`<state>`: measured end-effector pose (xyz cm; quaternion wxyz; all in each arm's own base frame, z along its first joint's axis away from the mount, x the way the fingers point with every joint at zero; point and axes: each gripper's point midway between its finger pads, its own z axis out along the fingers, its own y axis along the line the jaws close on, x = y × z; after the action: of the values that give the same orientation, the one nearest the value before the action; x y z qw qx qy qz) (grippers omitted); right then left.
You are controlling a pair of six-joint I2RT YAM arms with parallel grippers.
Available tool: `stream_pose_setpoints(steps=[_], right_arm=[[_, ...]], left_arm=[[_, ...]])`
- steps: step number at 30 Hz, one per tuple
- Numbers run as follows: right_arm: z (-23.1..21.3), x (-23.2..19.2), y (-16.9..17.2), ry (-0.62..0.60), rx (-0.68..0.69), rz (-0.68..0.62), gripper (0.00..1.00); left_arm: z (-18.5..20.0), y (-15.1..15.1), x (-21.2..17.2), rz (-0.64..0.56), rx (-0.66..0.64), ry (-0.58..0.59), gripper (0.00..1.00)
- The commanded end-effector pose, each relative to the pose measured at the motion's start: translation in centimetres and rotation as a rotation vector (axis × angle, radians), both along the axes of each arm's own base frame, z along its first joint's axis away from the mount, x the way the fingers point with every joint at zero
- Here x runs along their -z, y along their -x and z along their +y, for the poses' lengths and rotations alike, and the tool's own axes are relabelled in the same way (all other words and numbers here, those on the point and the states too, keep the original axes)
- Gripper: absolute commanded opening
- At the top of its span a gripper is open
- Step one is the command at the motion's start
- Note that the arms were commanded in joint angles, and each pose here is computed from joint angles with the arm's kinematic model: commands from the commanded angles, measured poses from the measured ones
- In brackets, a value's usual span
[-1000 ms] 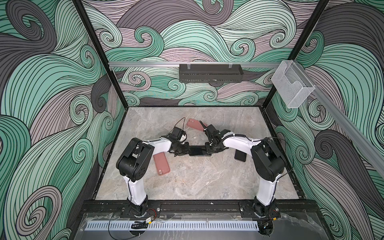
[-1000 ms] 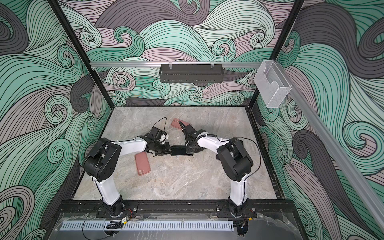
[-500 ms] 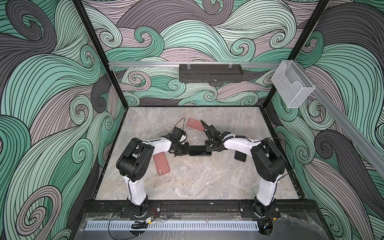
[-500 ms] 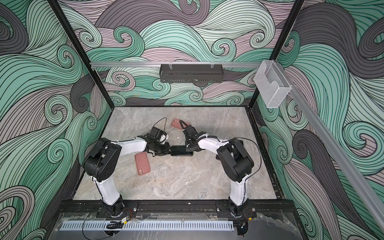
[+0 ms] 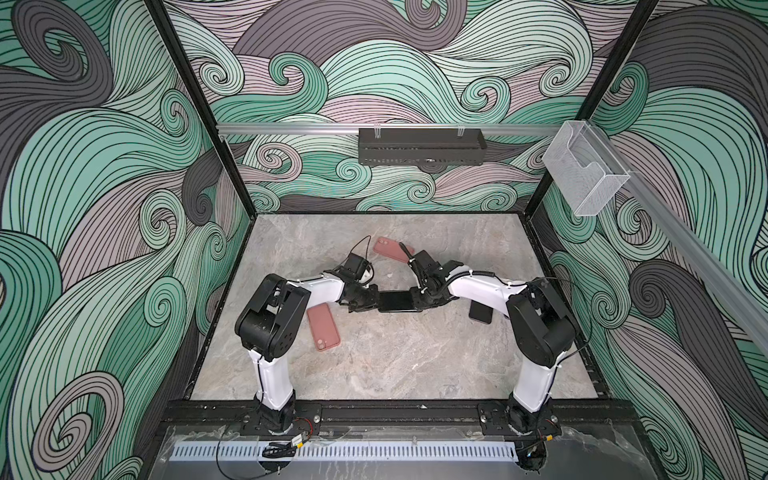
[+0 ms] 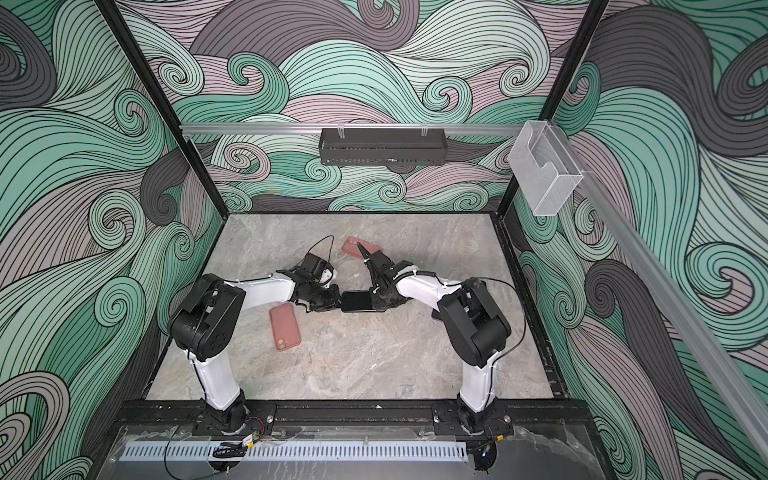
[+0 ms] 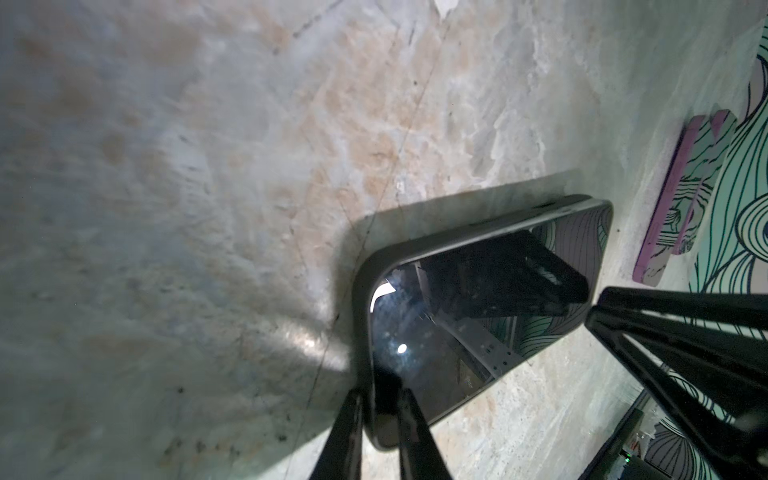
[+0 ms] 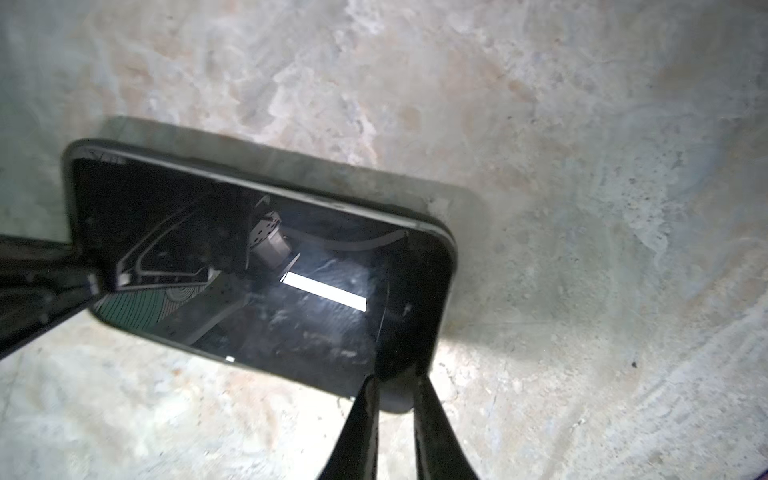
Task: Put the phone into the phone case
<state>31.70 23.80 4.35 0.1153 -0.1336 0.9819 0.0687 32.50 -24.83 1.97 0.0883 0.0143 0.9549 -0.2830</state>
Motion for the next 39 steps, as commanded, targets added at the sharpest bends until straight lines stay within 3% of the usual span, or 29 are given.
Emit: stream_pose_setpoints(steps=[1,6,14,39], right_arm=[[0.7,-2.7,-0.2,-0.025,-0.046,0.007,0.2],[-0.5,-3.8,-0.3,0.016,-0.038,0.014,0.2],[-2.5,-1.7,1.6,0.07,-0.031,0.091,0.2],[-2.2,2.4,1.3,0.089,-0.028,0.13,0.2]], left_arm=[[-0.3,-0.4,0.1,0.006,0.001,-0.005,0.19],[-0.3,-0.5,-0.2,-0.002,0.002,-0.002,0.19],[-0.3,-0.6,-0.6,-0.009,0.005,-0.003,0.21],[0.0,-0.6,-0.7,-0.015,-0.007,-0.014,0.2]])
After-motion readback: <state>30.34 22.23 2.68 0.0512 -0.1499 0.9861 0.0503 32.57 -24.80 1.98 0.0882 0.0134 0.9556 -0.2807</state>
